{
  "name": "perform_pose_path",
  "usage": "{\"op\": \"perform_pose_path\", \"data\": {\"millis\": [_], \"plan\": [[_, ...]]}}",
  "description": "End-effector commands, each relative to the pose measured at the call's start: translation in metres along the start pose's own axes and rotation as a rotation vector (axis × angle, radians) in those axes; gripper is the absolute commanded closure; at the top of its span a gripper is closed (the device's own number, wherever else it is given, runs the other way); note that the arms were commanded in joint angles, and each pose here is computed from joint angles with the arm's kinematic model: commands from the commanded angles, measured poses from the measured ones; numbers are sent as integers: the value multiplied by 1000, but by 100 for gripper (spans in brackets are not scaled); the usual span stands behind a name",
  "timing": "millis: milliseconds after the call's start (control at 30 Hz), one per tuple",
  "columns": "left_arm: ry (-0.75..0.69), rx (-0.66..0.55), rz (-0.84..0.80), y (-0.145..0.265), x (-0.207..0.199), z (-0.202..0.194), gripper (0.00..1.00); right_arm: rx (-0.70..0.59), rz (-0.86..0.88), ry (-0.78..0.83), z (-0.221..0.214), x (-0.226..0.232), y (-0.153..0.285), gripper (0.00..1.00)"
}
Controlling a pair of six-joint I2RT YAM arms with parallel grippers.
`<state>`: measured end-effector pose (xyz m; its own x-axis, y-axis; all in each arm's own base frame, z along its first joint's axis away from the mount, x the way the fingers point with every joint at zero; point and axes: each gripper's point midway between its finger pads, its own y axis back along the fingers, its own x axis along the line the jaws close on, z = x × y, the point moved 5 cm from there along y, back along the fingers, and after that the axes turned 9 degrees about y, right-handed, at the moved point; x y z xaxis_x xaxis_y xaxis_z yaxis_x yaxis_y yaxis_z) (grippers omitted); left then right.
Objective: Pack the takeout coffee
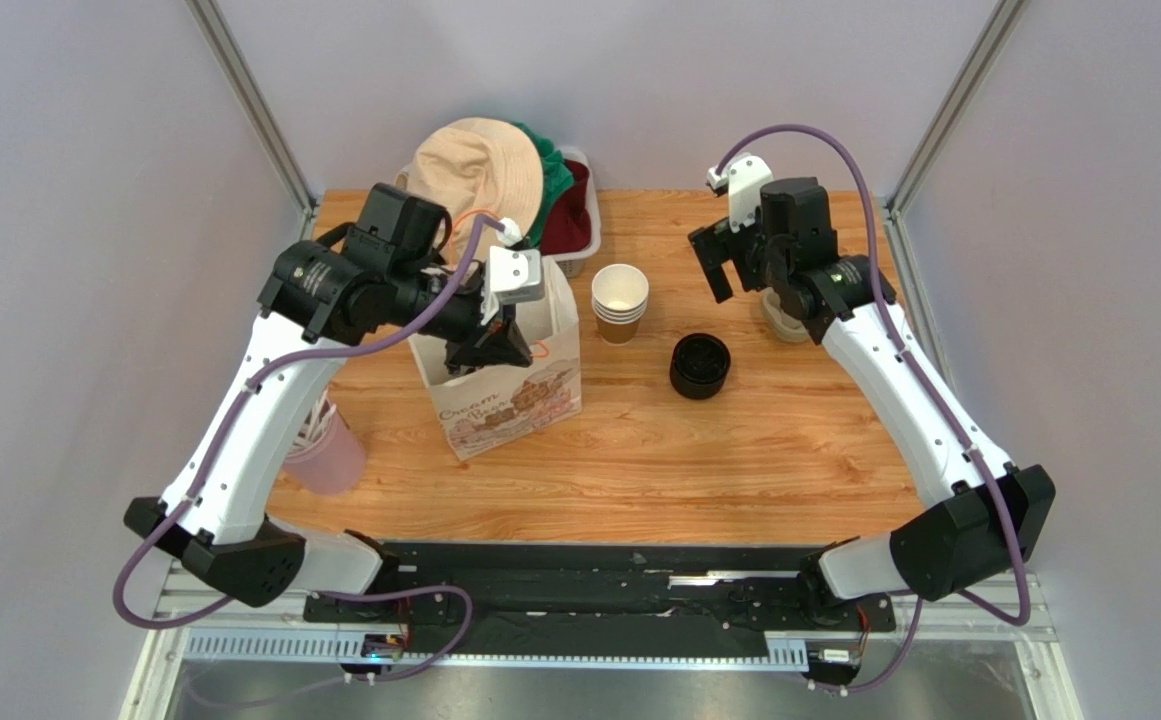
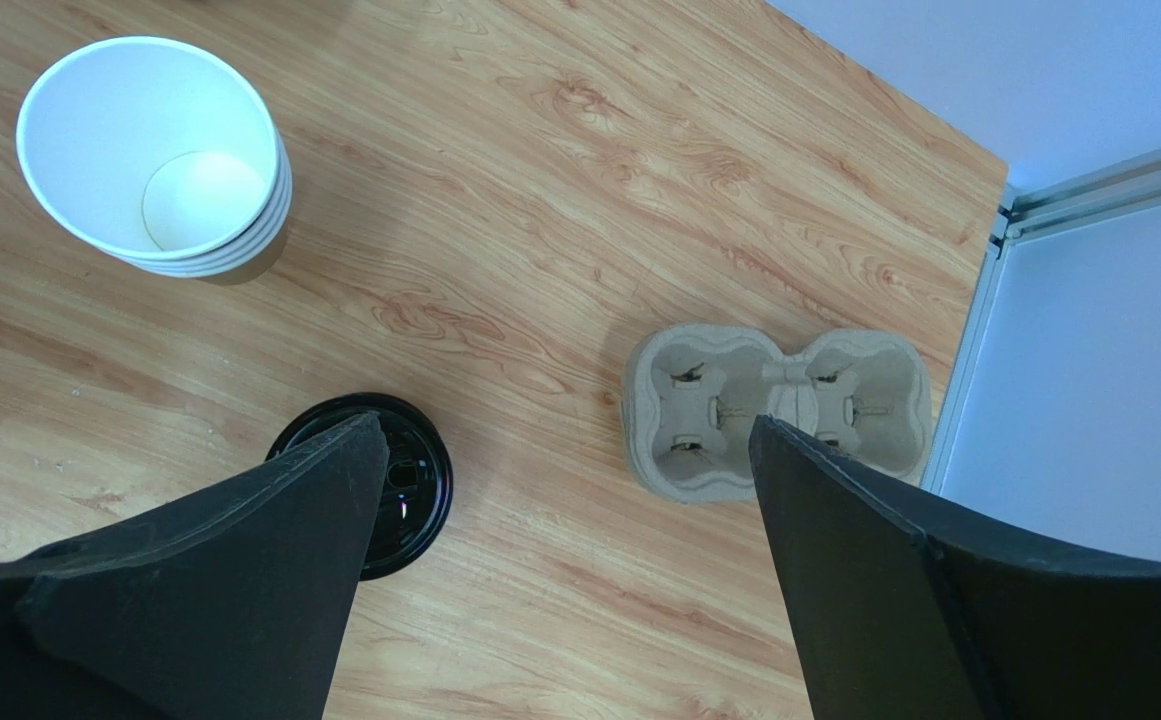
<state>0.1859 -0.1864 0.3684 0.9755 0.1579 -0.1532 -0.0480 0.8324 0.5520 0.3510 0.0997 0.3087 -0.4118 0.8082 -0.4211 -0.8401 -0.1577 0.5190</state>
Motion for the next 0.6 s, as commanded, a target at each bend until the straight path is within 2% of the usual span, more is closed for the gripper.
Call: {"op": "perform_pose_path", "data": {"millis": [0,567], "plan": [[-60,-10,2,9,-11,-2,100,-57,-16,-18,10,-4,8,1],[-81,-76,-75,11,-22,12,100,-50,-9,-15,9,-1,6,1]]}}
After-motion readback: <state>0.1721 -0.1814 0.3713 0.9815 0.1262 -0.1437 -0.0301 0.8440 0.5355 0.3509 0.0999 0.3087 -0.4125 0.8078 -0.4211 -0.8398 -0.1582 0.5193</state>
